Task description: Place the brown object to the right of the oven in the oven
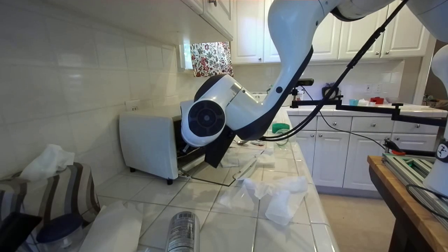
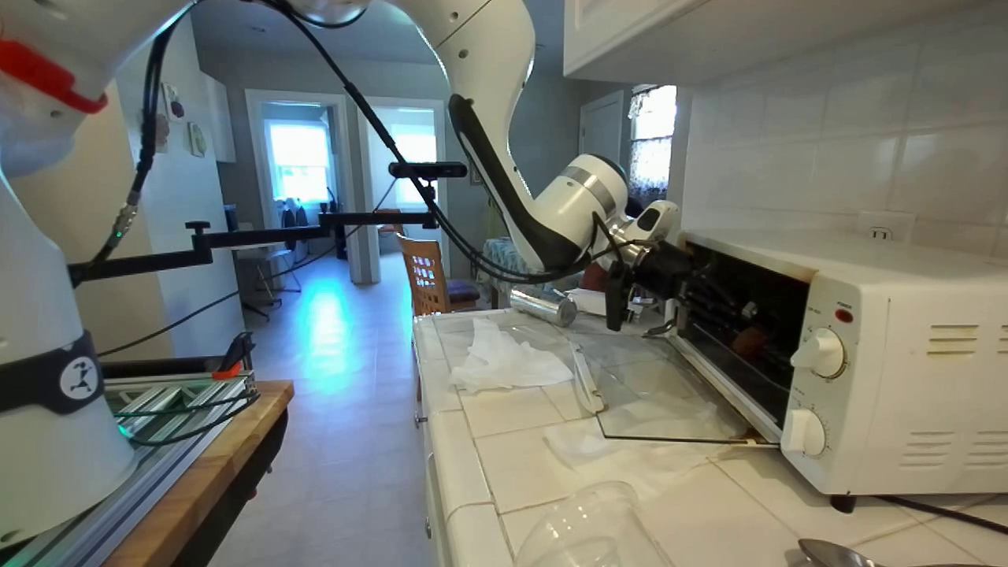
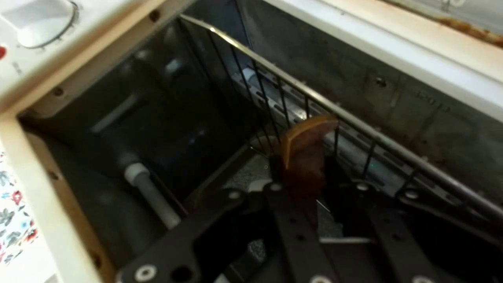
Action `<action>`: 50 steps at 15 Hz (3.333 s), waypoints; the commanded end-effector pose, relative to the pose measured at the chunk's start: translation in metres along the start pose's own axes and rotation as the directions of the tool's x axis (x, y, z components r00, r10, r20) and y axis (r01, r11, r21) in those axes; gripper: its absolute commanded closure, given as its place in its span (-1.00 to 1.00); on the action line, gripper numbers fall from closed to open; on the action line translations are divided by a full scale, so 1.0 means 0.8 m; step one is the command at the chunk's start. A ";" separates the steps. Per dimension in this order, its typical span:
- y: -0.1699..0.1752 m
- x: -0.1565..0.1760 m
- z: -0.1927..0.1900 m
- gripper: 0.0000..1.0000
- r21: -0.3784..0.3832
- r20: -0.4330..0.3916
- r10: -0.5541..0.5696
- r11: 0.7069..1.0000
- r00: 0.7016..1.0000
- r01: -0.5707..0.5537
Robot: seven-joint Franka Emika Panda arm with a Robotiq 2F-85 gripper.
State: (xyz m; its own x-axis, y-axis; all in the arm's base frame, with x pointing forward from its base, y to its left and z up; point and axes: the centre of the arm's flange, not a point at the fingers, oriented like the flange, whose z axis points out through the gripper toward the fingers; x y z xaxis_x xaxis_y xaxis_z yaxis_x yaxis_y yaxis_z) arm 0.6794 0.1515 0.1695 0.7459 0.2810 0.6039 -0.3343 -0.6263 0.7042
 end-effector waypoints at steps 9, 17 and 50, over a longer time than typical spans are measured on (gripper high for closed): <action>-0.007 0.014 0.003 -1.00 0.075 0.025 0.025 0.997 0.999 -0.027; 0.002 0.012 0.000 -1.00 0.012 0.009 0.048 0.999 0.999 -0.048; -0.025 0.005 -0.129 -1.00 -0.207 0.017 0.039 0.978 0.999 -0.035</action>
State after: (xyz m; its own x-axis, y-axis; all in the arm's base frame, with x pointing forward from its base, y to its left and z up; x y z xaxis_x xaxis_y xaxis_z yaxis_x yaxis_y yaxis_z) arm 0.6413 0.2379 0.1831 0.7029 0.2825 0.6528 -0.5012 -0.4545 0.7364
